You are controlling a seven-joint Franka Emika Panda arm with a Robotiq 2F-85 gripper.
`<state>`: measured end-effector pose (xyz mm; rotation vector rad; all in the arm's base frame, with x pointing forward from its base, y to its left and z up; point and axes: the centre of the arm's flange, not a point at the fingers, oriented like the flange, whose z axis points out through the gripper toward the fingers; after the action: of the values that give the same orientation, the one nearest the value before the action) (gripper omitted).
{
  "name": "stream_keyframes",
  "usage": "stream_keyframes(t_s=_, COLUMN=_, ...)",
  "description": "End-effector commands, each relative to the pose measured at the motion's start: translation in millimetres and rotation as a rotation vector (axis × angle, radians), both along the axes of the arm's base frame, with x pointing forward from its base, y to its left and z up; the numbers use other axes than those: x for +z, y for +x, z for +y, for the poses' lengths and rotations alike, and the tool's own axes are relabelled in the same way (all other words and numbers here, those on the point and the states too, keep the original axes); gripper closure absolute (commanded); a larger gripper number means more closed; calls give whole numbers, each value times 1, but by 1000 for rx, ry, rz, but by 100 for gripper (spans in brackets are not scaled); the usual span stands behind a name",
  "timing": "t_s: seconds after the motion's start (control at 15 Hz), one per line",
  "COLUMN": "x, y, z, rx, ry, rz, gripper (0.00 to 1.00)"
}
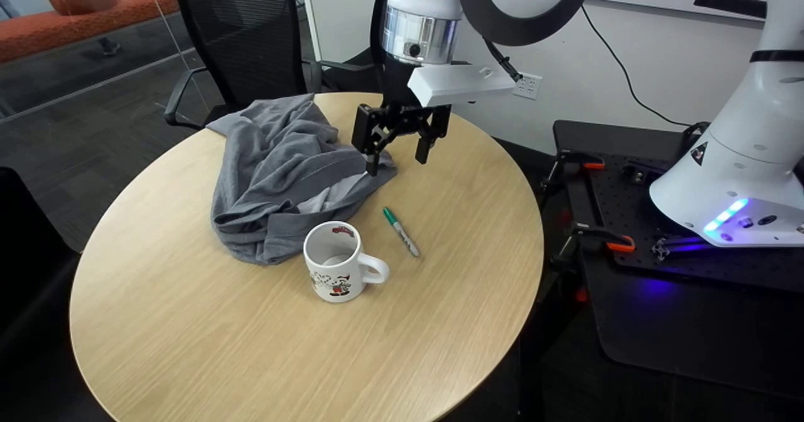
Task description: Put the green pen inside the mug
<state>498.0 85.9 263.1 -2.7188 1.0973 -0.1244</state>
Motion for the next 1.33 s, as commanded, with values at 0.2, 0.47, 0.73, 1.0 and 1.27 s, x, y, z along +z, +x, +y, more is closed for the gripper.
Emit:
stream_keyframes(t_s=0.2, x=-20, y=5, z=3, rx=-33, ry=-23, rz=16, gripper=0)
stream_keyframes(t_s=0.47, x=-53, y=1, z=9, rx=-64, ry=-46, rz=55, gripper=0)
stream_keyframes(t_s=0.73, x=-83, y=0, z=11, rx=-134, ry=-80, rz=57, gripper=0)
stream_keyframes(t_s=1.0, x=-110, y=5, z=4, rx=-170, ry=-93, rz=78, gripper=0)
stream_keyframes(t_s=1.27, x=-127, y=16, z=-4, rx=-181, ry=-105, rz=102, gripper=0)
